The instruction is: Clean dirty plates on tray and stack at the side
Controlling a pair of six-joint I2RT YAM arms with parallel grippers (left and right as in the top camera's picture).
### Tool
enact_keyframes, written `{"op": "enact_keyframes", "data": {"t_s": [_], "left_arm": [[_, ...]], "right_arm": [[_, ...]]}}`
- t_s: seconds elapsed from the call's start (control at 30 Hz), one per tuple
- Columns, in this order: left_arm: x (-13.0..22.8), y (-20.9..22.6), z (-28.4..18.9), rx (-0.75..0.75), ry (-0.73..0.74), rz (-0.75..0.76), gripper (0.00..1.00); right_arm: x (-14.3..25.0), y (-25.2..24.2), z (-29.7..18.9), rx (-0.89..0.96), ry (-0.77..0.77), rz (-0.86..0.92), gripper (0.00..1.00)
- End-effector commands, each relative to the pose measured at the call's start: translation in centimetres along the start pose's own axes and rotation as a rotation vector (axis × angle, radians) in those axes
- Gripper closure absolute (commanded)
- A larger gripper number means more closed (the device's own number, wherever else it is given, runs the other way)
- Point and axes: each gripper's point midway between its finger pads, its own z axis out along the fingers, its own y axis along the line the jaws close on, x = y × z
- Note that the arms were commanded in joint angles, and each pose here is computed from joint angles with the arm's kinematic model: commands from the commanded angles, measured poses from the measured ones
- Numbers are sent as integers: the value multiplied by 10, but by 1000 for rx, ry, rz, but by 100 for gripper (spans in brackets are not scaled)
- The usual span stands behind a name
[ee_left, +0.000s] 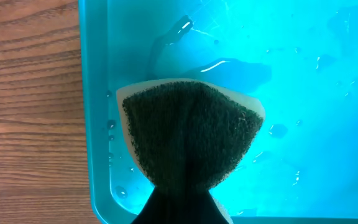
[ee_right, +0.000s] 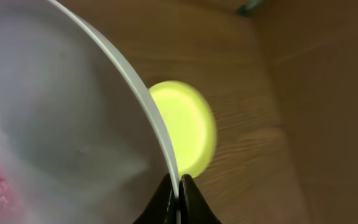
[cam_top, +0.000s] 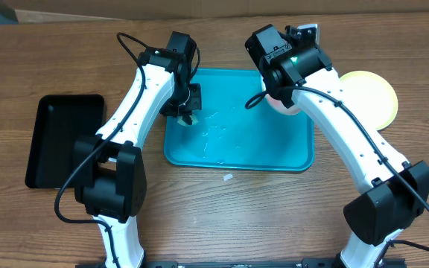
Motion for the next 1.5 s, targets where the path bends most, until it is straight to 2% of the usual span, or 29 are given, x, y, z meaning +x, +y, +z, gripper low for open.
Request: {"op": "enact_keyframes", "data": {"t_s": [0.0, 0.1, 0.23, 0.43, 0.83, 0.93, 1.03, 1.23, 1.4, 1.47], "left_arm": [[-1, -3, 1, 20, 6, -11, 96], [-1, -3, 1, 21, 6, -11, 96], [-2, -3, 1, 22, 3, -11, 96], [-2, -3, 1, 21, 4, -10, 96], [-2, -3, 1, 21, 4, -10, 96], [-2, -3, 1, 21, 4, -10, 96], [-1, -3, 1, 21, 6, -9, 96], [0, -2, 1, 18, 11, -6, 96], [-1, -3, 2, 20, 8, -7, 96], [-2, -3, 2, 22, 4, -6, 96]], "right_arm": [[-29, -52, -25, 235, -161, 14, 96], [-34, -56, -37, 298, -204, -53, 96], [-35, -45, -50, 290, -227, -145, 96], [-37, -38, -65, 301, -275, -161, 96], [-35, -32, -62, 258, -260, -154, 96], [-24, -6, -47, 76, -176, -129, 96], [-7, 34, -31, -218, -34, -76, 96], [13, 89, -7, -688, 226, 139, 96], [33, 129, 5, -932, 336, 197, 96], [46, 142, 12, -959, 357, 194, 96]]}}
